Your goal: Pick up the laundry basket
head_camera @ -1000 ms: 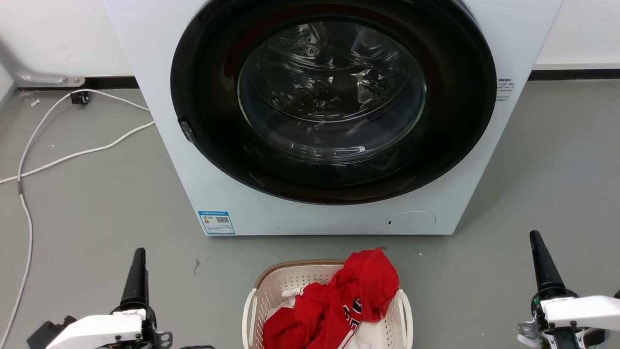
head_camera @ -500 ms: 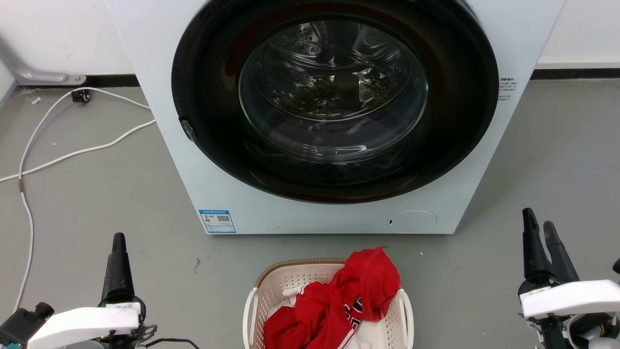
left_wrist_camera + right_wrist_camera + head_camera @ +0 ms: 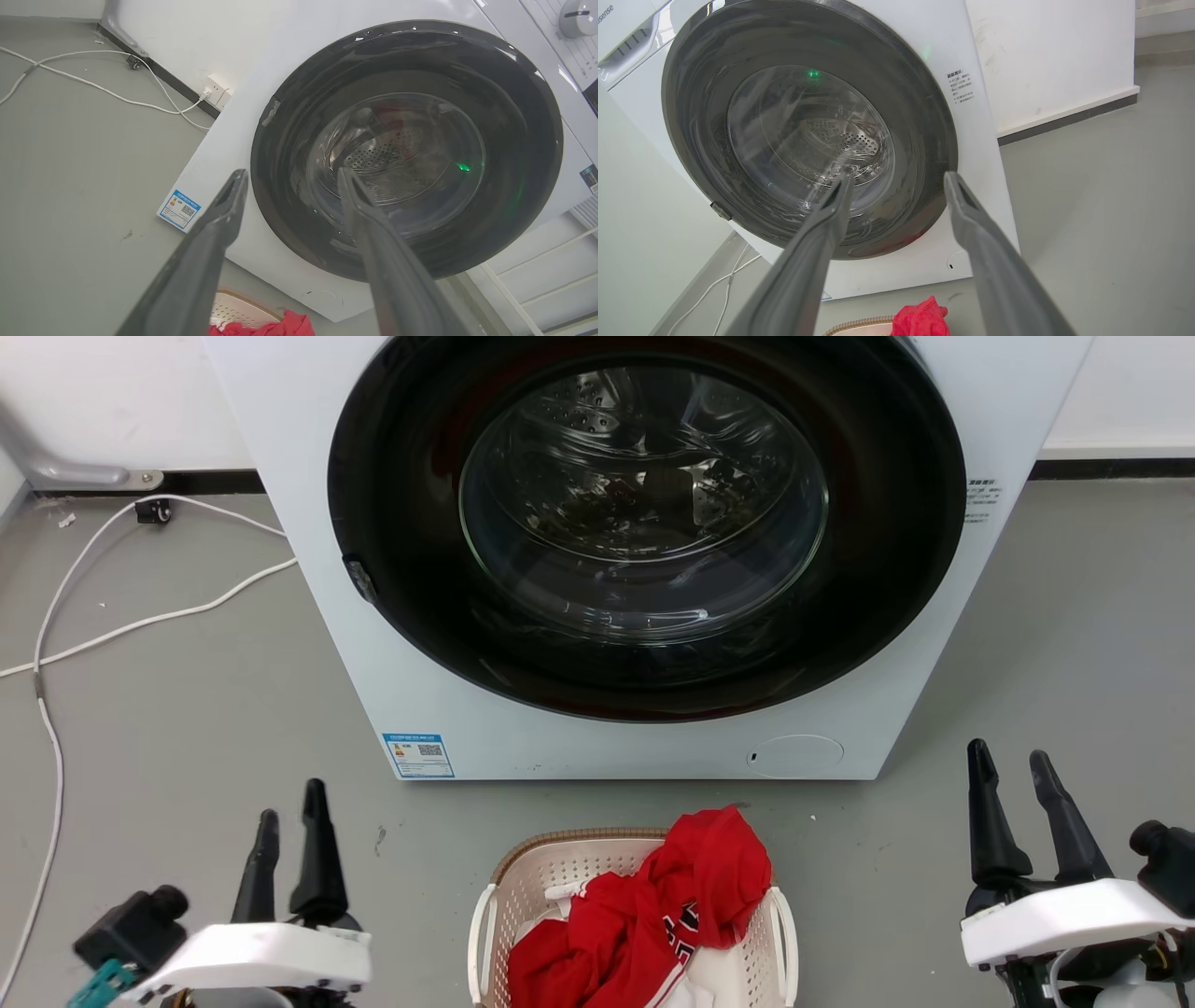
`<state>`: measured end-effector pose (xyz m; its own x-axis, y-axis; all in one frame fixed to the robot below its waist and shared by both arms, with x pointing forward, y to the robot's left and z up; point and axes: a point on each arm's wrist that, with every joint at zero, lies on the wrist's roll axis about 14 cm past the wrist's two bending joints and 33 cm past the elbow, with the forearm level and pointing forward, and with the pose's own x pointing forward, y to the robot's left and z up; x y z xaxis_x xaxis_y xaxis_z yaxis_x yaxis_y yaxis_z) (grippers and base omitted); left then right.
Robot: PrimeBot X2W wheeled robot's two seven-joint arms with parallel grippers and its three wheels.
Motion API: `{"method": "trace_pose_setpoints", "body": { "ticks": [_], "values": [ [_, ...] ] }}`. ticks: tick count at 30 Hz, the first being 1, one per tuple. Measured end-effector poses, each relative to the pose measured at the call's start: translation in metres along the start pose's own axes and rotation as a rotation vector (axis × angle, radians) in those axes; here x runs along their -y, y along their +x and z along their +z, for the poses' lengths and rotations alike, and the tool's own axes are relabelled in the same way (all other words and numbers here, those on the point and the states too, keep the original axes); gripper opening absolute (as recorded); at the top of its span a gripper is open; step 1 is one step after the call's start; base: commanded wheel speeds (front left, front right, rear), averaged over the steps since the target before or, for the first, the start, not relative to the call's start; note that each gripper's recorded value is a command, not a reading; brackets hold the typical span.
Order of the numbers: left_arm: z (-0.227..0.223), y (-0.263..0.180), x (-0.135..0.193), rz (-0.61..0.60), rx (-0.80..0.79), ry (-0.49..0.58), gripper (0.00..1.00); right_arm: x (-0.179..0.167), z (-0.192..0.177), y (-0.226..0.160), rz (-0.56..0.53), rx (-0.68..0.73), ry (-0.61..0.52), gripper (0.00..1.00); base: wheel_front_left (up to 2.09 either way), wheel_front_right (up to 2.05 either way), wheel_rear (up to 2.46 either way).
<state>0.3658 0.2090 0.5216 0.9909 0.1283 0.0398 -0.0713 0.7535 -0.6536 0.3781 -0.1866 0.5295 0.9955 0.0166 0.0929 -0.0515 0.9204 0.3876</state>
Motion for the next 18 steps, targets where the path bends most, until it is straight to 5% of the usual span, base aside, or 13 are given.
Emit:
{"method": "trace_pose_setpoints", "body": {
  "ticks": [18],
  "values": [
    [-0.031, -0.009, 0.035, -0.134, -0.050, 0.391, 1.00, -0.001, -0.021, -0.006, 0.026, -0.053, -0.203, 1.00, 0.00, 0.00, 0.00]
  ]
}}
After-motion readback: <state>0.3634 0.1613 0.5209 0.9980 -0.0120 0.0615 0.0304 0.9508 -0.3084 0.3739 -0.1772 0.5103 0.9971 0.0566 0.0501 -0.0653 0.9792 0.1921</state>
